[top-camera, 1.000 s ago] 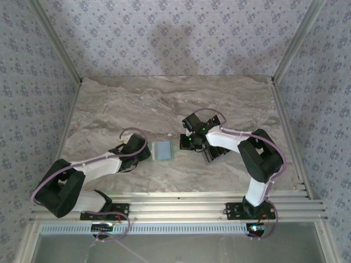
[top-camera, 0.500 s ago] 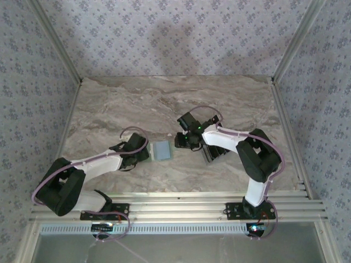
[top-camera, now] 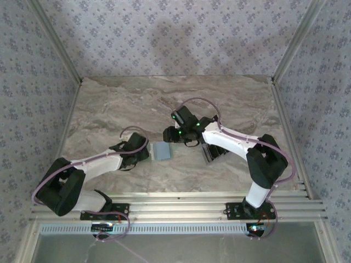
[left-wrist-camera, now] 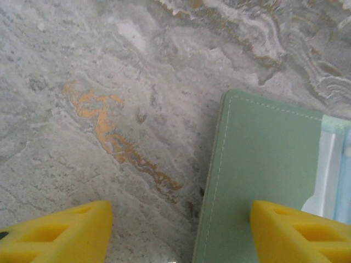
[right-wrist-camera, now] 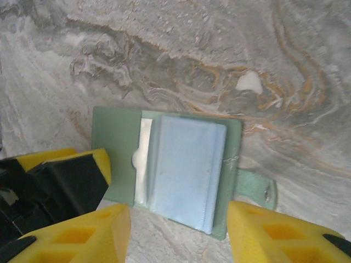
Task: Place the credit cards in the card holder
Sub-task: Open the card holder at the center of the table.
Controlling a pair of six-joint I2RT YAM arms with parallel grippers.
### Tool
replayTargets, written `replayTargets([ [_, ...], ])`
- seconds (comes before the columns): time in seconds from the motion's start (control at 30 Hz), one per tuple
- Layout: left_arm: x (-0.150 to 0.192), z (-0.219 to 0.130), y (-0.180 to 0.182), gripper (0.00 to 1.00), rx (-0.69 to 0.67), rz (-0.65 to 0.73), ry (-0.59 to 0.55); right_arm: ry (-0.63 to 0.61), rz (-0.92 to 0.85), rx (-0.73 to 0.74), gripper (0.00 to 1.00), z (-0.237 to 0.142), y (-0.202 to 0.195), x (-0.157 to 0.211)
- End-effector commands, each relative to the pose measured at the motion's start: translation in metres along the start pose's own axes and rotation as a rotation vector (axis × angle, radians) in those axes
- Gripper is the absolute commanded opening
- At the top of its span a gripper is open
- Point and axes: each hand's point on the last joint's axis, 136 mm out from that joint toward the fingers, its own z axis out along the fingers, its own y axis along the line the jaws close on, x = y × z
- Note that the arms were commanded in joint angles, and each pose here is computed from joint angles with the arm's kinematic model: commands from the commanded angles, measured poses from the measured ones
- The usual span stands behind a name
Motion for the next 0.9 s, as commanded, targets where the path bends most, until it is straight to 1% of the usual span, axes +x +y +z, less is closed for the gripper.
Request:
replayTargets([
  [0.0,-0.014,-0.008,-0.006,0.68,0.001,0.001,-0.049,0.043,-0.001,-0.060,0.51,0.013,0.015,-0.002],
  [0.27,-0.013,-0.006,-0.004,0.68,-0.005,0.008,-0.053,0.107,0.013,-0.094,0.51,0.045,0.018,0.004],
  [0.47,-0.011,-0.003,-0.002,0.67,-0.020,0.017,-0.046,0.134,0.037,-0.099,0.49,0.065,0.013,0.013],
  [0.87,-0.008,0.003,0.001,0.63,-0.032,0.022,-0.046,0.176,0.058,-0.059,0.48,0.081,-0.009,0.026],
])
